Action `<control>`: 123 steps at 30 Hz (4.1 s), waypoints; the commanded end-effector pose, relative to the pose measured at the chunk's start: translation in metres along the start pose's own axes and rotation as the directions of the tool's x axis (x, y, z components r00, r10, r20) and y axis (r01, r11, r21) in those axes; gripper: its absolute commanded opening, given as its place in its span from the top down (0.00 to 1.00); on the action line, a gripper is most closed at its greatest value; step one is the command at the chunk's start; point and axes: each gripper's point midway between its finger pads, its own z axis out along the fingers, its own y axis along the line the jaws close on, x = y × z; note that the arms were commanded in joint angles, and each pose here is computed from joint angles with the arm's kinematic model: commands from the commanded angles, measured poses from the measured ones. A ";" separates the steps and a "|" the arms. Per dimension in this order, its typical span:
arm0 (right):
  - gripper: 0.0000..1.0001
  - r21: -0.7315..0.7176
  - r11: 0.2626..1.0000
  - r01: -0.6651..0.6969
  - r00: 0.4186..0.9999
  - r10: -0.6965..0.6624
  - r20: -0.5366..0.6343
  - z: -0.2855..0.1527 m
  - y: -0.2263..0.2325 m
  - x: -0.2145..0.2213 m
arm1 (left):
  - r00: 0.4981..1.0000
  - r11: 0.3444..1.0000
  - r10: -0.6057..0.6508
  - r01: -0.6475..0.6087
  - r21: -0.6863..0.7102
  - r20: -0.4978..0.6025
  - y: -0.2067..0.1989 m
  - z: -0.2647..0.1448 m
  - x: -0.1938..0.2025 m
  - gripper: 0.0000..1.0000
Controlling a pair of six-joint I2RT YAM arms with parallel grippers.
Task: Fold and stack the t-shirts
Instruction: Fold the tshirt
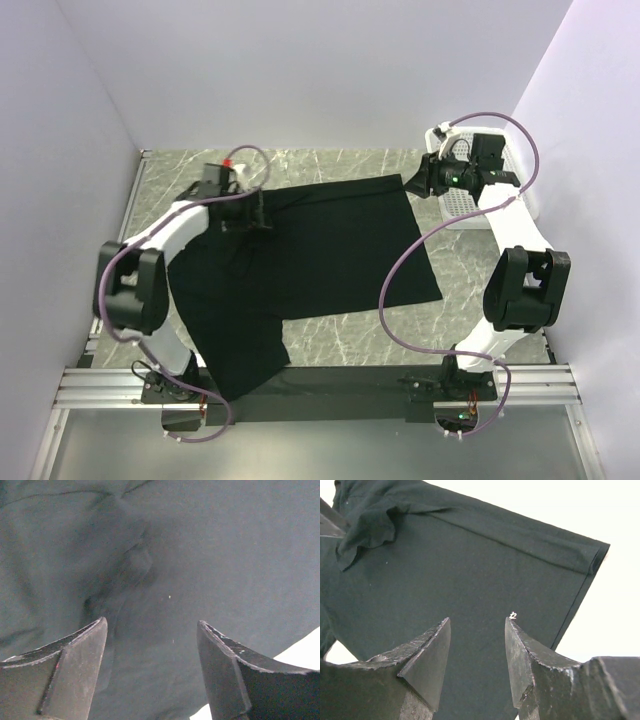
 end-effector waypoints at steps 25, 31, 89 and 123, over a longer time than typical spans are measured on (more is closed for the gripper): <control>0.45 0.031 0.999 0.021 1.000 -0.021 0.019 -0.015 0.003 0.000 | 0.974 0.855 0.203 -0.226 -0.467 -0.100 -0.001 0.087 0.003 0.58; 0.45 0.034 0.999 0.018 1.000 -0.019 0.017 -0.016 0.002 0.002 | 0.973 0.854 0.206 -0.233 -0.464 -0.109 0.000 0.093 0.003 0.77; 0.44 0.015 0.999 0.041 0.998 -0.041 -0.041 -0.007 -0.004 0.006 | 0.946 0.923 -0.291 0.317 -0.219 0.142 0.032 -0.072 0.014 0.29; 0.43 0.003 1.000 0.010 0.999 -0.010 -0.046 -0.004 0.007 0.019 | 0.713 0.666 -0.677 0.699 -0.261 0.181 0.066 -0.021 0.089 0.61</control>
